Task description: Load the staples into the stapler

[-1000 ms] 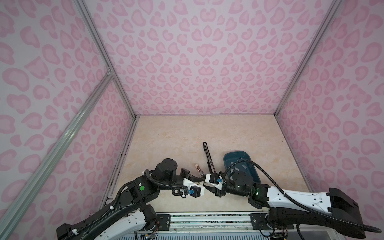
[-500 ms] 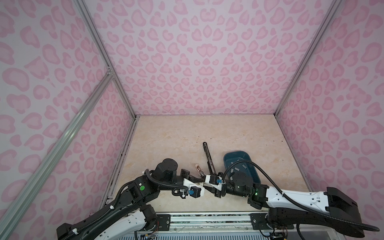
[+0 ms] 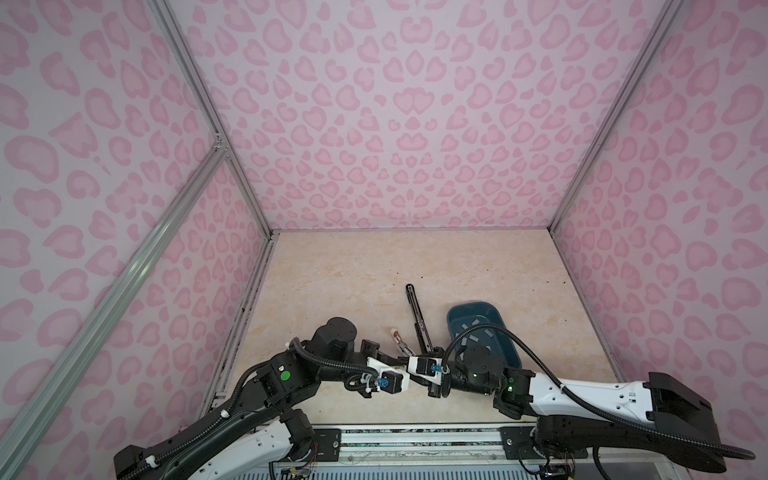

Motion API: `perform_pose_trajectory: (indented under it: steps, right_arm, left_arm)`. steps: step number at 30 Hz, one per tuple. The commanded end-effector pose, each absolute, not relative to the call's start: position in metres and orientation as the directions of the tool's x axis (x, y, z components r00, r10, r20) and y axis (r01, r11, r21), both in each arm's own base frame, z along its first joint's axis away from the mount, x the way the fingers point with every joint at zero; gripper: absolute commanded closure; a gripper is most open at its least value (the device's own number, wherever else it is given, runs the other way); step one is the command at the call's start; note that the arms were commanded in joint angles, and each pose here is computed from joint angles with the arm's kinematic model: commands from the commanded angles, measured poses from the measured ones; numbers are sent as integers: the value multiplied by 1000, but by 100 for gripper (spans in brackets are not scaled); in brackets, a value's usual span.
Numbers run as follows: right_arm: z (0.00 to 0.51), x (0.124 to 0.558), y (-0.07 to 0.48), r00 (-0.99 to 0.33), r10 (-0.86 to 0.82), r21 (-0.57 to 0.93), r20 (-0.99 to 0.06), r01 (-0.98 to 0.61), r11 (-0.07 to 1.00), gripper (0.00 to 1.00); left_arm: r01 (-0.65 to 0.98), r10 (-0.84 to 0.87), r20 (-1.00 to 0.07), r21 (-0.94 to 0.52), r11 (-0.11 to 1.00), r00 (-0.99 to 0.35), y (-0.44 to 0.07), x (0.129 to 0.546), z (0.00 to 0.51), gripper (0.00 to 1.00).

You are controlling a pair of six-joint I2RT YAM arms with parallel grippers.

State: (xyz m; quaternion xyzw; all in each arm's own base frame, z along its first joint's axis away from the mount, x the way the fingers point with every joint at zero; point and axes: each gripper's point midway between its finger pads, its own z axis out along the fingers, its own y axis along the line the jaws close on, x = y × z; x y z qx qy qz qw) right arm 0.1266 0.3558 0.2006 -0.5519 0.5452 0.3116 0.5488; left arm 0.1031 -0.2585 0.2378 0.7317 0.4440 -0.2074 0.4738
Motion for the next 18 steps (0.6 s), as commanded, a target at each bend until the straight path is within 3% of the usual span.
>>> perform_pose_trajectory:
  steps: [1,2,3,7,10,15,18]
  right_arm:
    - [206,148,350,87,-238,-167,-967,-925,342,91]
    - [207,154,348,72,-239,-161,-968,-911,379,97]
    - [208,161,344,54,-235,-151,-971,-895,420,100]
    - [213,185,326,-26,-191,-90,-981,-813,575,100]
    - [215,204,309,-90,-147,-34,-985,-737,675,100]
    - [215,236,268,-229,-44,87,-972,-533,842,100]
    - [215,246,253,-284,6,139,-959,-450,882,100]
  left_arm:
    - [771,402,-685,631,-89,608,-260,112,264,52]
    - [762,410,-684,646,-46,604,-257,117,272,23]
    - [756,425,-684,654,-1,593,-255,124,279,2]
    - [787,442,-786,568,242,432,-245,150,324,2]
    - [794,361,-916,350,497,178,-237,178,357,3]
    - [796,161,-986,62,602,-45,-241,186,375,2]
    - [601,-56,-975,-177,779,-215,-217,217,367,2]
